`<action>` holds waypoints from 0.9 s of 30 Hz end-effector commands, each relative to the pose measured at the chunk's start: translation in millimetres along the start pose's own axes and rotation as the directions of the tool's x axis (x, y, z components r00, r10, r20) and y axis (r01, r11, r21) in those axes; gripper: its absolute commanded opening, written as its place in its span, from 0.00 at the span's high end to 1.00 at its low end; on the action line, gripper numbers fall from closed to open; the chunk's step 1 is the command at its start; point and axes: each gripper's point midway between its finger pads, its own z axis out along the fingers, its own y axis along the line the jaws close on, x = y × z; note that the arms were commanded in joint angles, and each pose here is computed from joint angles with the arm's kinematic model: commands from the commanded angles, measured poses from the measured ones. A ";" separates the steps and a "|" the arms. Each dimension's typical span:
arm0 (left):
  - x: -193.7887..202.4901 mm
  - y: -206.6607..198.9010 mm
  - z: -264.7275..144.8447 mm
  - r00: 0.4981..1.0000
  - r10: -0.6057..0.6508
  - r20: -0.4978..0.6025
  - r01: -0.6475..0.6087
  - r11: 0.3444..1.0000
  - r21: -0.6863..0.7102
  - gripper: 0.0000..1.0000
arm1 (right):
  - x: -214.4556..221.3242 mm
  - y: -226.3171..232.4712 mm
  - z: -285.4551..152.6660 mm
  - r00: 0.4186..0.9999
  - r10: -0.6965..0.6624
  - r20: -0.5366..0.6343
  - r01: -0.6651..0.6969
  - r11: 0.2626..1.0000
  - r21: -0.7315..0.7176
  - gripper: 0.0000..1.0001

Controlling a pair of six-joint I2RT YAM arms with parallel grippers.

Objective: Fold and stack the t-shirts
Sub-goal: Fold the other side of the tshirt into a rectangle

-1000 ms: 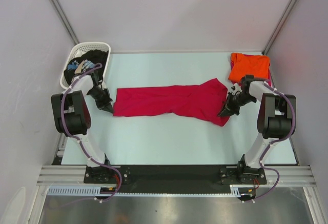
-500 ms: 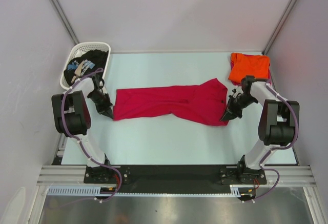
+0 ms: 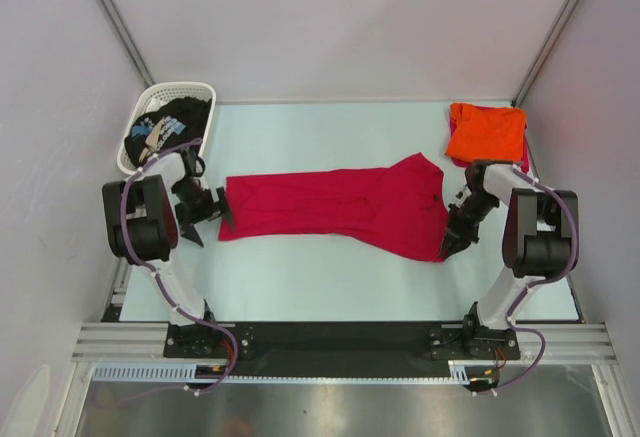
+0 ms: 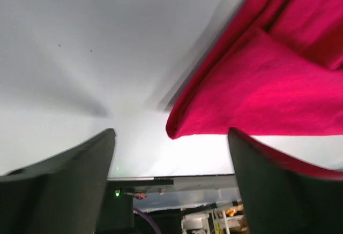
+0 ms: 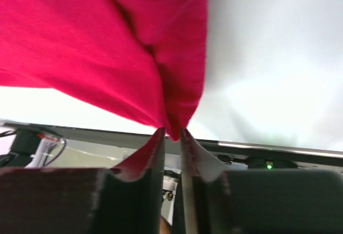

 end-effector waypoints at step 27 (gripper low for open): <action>-77.3 -106.8 -25.4 0.954 0.253 0.161 -0.275 0.952 0.132 0.00 | -85.6 156.7 -24.0 0.860 -0.445 0.250 0.438 0.895 0.087 0.13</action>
